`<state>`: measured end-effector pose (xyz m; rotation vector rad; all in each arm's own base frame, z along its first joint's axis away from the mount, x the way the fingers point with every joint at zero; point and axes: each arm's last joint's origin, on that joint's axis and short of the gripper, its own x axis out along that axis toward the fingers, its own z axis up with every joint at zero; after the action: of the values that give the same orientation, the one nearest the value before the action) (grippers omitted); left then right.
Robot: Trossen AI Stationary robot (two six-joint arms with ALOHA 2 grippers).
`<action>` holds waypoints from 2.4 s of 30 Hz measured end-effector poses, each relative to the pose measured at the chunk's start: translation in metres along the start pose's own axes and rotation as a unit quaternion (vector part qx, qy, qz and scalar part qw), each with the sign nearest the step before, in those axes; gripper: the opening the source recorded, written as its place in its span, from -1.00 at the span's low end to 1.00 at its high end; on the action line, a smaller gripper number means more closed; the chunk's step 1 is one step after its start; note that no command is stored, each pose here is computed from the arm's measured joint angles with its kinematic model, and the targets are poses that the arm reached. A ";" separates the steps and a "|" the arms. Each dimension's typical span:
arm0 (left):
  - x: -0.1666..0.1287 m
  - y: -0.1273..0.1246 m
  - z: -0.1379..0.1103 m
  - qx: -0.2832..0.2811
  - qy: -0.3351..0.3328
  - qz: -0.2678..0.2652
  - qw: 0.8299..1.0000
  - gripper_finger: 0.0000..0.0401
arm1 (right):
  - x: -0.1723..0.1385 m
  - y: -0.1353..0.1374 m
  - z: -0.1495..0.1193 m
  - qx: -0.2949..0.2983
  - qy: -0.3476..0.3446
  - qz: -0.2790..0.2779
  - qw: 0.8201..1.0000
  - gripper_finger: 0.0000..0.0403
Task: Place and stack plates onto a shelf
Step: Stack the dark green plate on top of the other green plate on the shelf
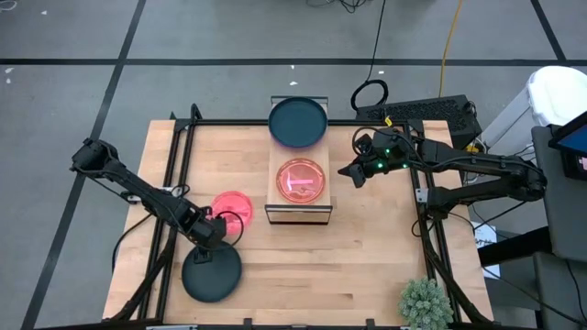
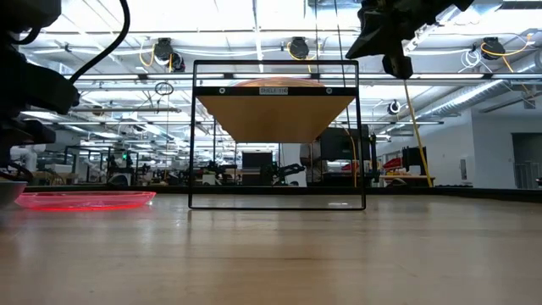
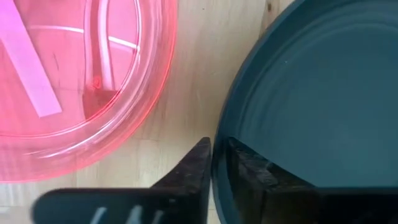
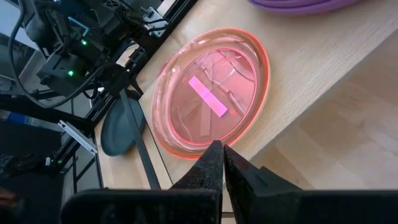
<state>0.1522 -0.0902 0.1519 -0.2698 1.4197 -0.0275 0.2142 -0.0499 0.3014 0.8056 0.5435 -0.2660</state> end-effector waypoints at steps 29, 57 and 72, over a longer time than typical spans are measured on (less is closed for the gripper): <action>-0.090 -0.034 0.045 -0.093 -0.044 -0.058 0.993 -0.95 | 0.000 0.000 0.000 -0.015 -0.001 -0.001 1.000 -1.00; -0.242 0.048 0.120 -0.242 -0.357 -0.028 0.902 -0.95 | 0.000 0.000 0.000 -0.041 -0.001 -0.001 0.999 -1.00; -0.281 0.134 0.123 -0.351 -0.479 0.061 0.802 -0.95 | 0.000 0.003 0.004 -0.077 -0.020 0.013 0.997 -1.00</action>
<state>0.2096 0.1105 0.4135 -0.6870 0.3633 0.6742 0.2167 -0.0506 0.3053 0.6572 0.5083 -0.2129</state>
